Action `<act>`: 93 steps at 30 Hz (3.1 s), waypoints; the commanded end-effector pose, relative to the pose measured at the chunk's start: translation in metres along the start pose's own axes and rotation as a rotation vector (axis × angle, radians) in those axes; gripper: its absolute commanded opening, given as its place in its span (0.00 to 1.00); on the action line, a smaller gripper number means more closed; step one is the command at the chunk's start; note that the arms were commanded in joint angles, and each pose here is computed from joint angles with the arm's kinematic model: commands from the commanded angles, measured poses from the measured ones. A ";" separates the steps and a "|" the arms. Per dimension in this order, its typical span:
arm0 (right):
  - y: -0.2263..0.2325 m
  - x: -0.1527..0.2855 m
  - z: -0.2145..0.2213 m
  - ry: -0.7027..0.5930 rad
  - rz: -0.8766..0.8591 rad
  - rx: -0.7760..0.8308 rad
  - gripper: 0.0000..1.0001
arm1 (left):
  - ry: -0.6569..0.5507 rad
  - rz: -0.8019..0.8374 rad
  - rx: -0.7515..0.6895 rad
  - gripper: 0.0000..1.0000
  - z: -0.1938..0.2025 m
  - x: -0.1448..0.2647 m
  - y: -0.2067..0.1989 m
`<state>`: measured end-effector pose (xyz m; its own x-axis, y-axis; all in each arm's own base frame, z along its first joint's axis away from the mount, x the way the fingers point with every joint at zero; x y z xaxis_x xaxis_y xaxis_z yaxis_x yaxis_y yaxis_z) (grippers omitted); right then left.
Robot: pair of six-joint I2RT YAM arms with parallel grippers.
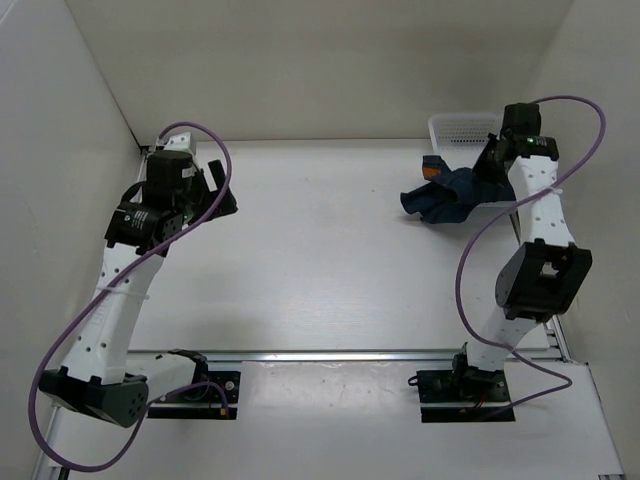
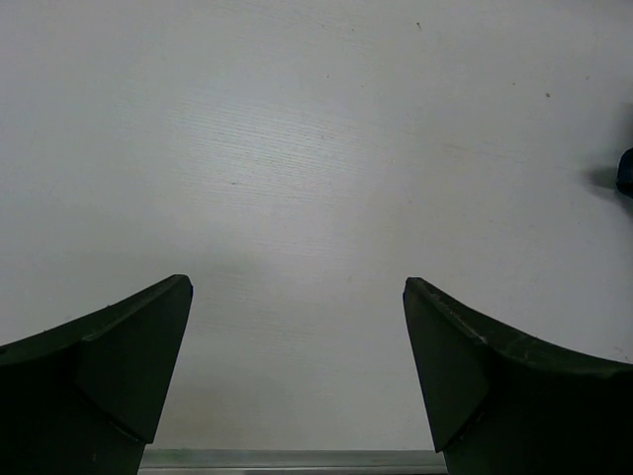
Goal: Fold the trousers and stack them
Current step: Grab the trousers from the pile, then move the trousers to the center of the board, then flatten the trousers out
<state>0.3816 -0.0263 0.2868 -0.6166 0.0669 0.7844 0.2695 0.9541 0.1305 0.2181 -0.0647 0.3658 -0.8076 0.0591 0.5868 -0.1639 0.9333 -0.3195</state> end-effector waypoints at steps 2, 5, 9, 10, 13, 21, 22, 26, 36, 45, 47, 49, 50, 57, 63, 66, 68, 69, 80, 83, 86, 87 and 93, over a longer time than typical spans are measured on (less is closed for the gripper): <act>0.006 0.076 -0.023 -0.230 -0.068 0.010 0.00 | -0.004 0.003 -0.004 0.99 -0.004 0.003 -0.002; 0.020 0.138 -0.045 -0.410 -0.148 0.063 0.00 | -0.009 -0.018 -0.005 0.99 -0.008 0.002 -0.002; 0.062 0.238 -0.060 -0.657 -0.379 0.224 0.00 | -0.020 -0.110 0.021 0.99 -0.013 -0.004 0.000; 0.091 0.279 -0.049 -0.735 -0.541 0.328 0.00 | 0.018 -0.231 0.069 0.99 -0.018 -0.014 0.008; 0.135 0.302 -0.022 -0.723 -0.756 0.453 0.00 | 0.043 -0.275 0.151 0.99 -0.031 -0.016 0.015; 0.239 0.222 0.107 -0.221 -0.920 0.568 0.17 | -0.072 -0.314 0.317 0.99 -0.060 0.012 0.047; 0.246 0.184 0.132 -0.071 -0.893 0.595 0.40 | -0.071 -0.333 0.285 0.99 -0.064 0.016 0.051; 0.233 0.166 0.144 -0.011 -0.695 0.592 0.94 | 0.051 -0.296 0.212 0.99 -0.060 0.003 0.049; 0.110 0.138 0.119 -0.077 -0.322 0.268 0.14 | 0.421 0.098 0.144 0.99 0.057 -0.049 0.004; 0.034 0.073 0.114 0.034 -0.157 0.003 1.00 | 0.628 0.075 -0.069 0.99 0.153 -0.093 -0.065; 0.028 0.048 0.103 0.062 -0.142 -0.048 1.00 | 0.642 0.026 -0.130 0.99 0.165 -0.111 -0.077; 0.030 0.032 0.096 0.077 -0.140 -0.071 1.00 | 0.620 0.007 -0.182 0.99 0.170 -0.118 -0.087; 0.029 0.027 0.087 0.068 -0.135 -0.093 1.00 | 0.631 -0.005 -0.186 0.99 0.173 -0.122 -0.086; 0.037 -0.023 0.069 0.084 -0.049 -0.118 0.39 | 0.682 -0.064 -0.236 0.84 0.191 -0.156 -0.090; 0.078 0.004 0.047 -0.005 -0.180 -0.017 0.00 | 0.636 -0.054 -0.181 0.10 0.164 -0.154 -0.079; 0.118 0.047 0.021 -0.075 -0.365 0.068 0.00 | 0.564 -0.100 -0.133 0.10 0.132 -0.142 -0.060; 0.145 0.068 0.010 -0.097 -0.480 0.150 0.00 | 0.442 -0.103 -0.098 0.10 0.093 -0.120 -0.049; 0.173 0.113 -0.008 -0.207 -0.594 0.210 0.00 | 0.421 -0.117 -0.079 0.10 0.081 -0.109 -0.043; 0.237 0.231 -0.017 -0.487 -0.941 0.300 0.00 | -0.070 -0.045 0.086 0.10 -0.038 0.049 0.000; 0.231 0.177 -0.014 -0.351 -0.819 0.274 0.30 | -0.057 0.028 0.088 0.10 -0.032 0.059 -0.001; 0.215 0.110 -0.006 -0.087 -0.691 0.223 0.84 | 0.033 0.127 0.064 0.20 -0.018 0.048 -0.006; 0.215 0.102 -0.002 -0.061 -0.669 0.211 0.91 | 0.065 0.146 0.063 0.48 -0.017 0.043 -0.009; 0.172 0.102 0.042 -0.098 -0.441 0.215 0.97 | 0.117 -0.019 0.042 0.98 -0.006 0.030 0.006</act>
<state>0.3777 0.1729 0.3274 -0.6130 -0.4037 0.6792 -0.2033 0.9113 0.3581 0.2025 -0.0627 0.3937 -0.7586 0.1376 0.6369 -0.1631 0.9063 -0.3900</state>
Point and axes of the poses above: each gripper's point midway between its finger pads, its own x axis back along the fingers, its own y axis along the line the jaws close on, z = x × y, the point moved 10 cm from there along x, back along the fingers, and after that the axes turned 7 degrees about x, right-handed, at the moved point
